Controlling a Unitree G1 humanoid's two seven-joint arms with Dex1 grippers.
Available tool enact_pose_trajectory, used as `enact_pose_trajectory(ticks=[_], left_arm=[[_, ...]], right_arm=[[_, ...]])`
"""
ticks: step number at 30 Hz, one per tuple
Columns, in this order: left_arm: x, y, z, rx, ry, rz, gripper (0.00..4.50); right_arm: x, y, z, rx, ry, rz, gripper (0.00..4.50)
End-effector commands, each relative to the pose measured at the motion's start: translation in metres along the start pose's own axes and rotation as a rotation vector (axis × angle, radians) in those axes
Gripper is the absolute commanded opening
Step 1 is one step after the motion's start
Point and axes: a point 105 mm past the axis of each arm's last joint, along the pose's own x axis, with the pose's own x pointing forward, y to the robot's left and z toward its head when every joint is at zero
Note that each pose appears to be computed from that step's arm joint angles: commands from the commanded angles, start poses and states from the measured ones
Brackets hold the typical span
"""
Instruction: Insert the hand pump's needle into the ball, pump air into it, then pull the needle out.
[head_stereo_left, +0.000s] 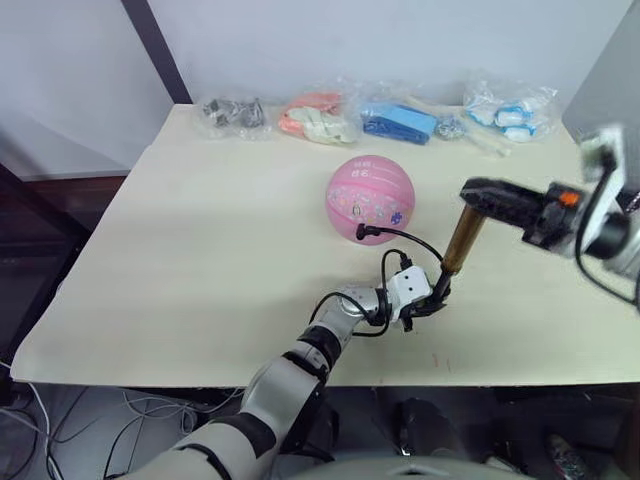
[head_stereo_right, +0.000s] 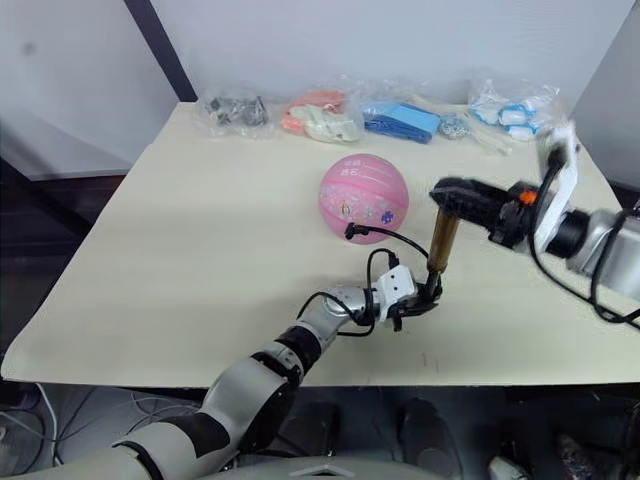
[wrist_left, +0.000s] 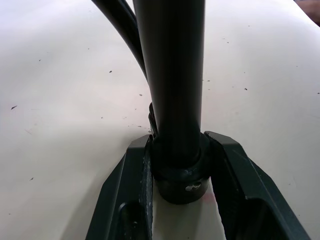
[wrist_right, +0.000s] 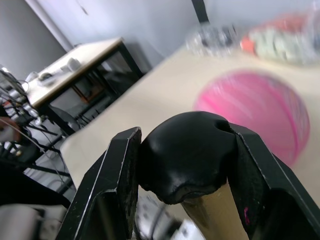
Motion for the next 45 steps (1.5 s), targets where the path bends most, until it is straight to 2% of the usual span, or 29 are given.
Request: enact_pose_trajectory(ticks=[1, 5, 8, 14, 19, 20, 25, 32, 37, 40, 42, 45], left_arm=[[-0.014, -0.025, -0.052, -0.100, 0.172, -0.055, 1.10], [-0.014, -0.025, -0.053, -0.100, 0.171, -0.056, 1.10], [-0.014, -0.025, -0.052, -0.101, 0.170, -0.057, 1.10], [-0.012, -0.026, -0.051, -0.099, 0.167, -0.060, 1.10], [-0.013, -0.024, -0.051, -0.098, 0.168, -0.057, 1.10], [-0.013, -0.024, -0.051, -0.098, 0.168, -0.057, 1.10], [-0.015, -0.022, -0.051, -0.098, 0.168, -0.052, 1.10], [-0.015, -0.022, -0.051, -0.098, 0.167, -0.052, 1.10], [-0.015, -0.022, -0.051, -0.098, 0.168, -0.052, 1.10], [-0.015, -0.022, -0.051, -0.098, 0.168, -0.052, 1.10], [-0.015, -0.022, -0.051, -0.098, 0.168, -0.052, 1.10], [-0.015, -0.022, -0.051, -0.098, 0.170, -0.051, 1.10]], right_arm=[[-0.017, 0.019, 0.054, -0.108, -0.169, -0.002, 1.91], [-0.019, 0.026, 0.065, -0.123, -0.178, -0.003, 1.91], [-0.019, 0.024, 0.056, -0.112, -0.150, -0.009, 1.91], [-0.012, -0.004, 0.000, -0.014, -0.056, -0.064, 1.91], [-0.008, -0.023, -0.047, 0.089, -0.029, -0.098, 1.91], [-0.007, -0.024, -0.052, 0.102, -0.029, -0.099, 1.91], [0.002, -0.031, -0.113, 0.181, 0.057, -0.119, 1.91], [0.010, -0.039, -0.162, 0.226, 0.123, -0.151, 1.91], [0.010, -0.039, -0.176, 0.228, 0.148, -0.154, 1.91], [0.009, -0.038, -0.173, 0.216, 0.139, -0.153, 1.91], [0.007, -0.039, -0.160, 0.190, 0.106, -0.151, 1.91], [0.006, -0.035, -0.110, 0.123, -0.021, -0.117, 1.91]])
